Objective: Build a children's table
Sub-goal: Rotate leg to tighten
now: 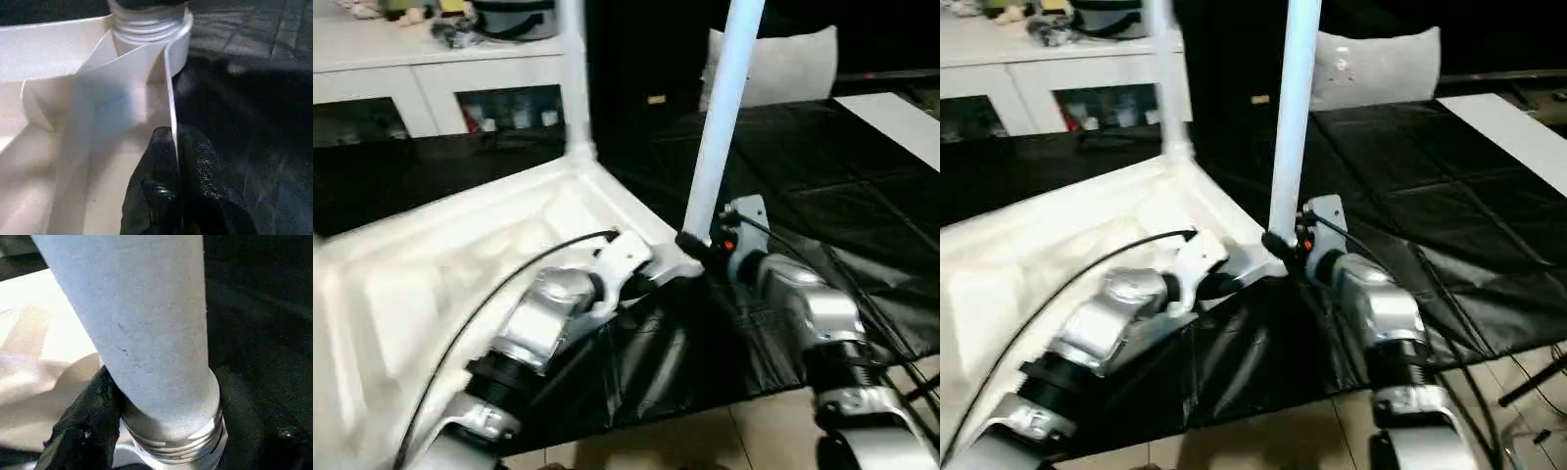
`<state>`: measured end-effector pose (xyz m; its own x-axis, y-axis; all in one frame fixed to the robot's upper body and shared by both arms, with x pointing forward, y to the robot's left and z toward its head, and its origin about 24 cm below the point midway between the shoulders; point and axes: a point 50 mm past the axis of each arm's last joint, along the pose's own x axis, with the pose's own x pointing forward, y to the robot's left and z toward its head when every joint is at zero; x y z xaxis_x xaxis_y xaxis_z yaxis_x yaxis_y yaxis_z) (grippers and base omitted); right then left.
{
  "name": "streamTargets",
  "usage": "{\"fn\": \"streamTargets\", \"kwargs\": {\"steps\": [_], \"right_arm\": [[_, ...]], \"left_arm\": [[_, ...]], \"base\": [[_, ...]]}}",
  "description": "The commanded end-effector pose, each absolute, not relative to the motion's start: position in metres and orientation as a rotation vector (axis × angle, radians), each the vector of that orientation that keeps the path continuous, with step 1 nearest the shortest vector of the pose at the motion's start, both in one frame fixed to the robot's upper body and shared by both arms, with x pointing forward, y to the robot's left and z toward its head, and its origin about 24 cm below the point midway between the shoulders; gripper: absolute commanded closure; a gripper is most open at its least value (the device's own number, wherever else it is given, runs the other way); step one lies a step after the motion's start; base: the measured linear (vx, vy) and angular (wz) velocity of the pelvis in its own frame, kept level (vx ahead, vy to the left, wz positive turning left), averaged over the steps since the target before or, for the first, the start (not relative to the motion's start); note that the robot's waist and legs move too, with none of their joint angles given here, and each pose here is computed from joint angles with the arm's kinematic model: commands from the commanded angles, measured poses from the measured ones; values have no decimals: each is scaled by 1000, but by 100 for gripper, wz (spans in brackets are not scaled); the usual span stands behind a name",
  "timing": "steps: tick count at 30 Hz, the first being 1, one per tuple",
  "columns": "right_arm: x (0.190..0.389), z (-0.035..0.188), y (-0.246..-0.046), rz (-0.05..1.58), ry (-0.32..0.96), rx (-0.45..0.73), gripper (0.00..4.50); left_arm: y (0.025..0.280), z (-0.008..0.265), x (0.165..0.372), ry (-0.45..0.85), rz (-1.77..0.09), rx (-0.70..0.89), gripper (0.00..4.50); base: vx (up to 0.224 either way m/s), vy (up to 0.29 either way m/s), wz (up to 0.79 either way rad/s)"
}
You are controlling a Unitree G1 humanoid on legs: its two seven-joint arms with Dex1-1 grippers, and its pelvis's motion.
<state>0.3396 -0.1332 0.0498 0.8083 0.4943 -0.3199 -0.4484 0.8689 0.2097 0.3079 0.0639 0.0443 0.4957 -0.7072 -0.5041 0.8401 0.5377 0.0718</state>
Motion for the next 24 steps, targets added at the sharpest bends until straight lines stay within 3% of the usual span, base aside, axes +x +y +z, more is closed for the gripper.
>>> {"fn": "streamTargets", "kwargs": {"steps": [1, 2, 3, 8, 13, 16, 19, 24], "right_arm": [[330, 33, -110, 580, 437, 153, 191], [330, 34, -112, 578, 424, 156, 191], [330, 35, -114, 575, 414, 166, 136], [326, 45, -130, 604, 349, 173, 105], [316, 58, -154, 684, 289, 136, 43], [306, 63, -178, 774, 298, 10, 27], [303, 66, -187, 810, 305, -36, 3], [299, 74, -201, 948, 327, -140, 3]], "left_arm": [[42, 59, 307, 360, -1068, 413, 450], [45, 58, 307, 364, -1063, 430, 450], [48, 56, 308, 371, -1048, 447, 450], [62, 52, 314, 388, -994, 492, 450], [77, 48, 317, 410, -990, 538, 450], [86, 45, 314, 413, -1078, 567, 450], [88, 45, 311, 408, -1139, 585, 450], [100, 43, 299, 412, -1350, 639, 450]], "base": [[0, 0, 0], [0, 0, 0], [0, 0, 0], [0, 0, 0], [0, 0, 0], [0, 0, 0], [0, 0, 0], [0, 0, 0]]}}
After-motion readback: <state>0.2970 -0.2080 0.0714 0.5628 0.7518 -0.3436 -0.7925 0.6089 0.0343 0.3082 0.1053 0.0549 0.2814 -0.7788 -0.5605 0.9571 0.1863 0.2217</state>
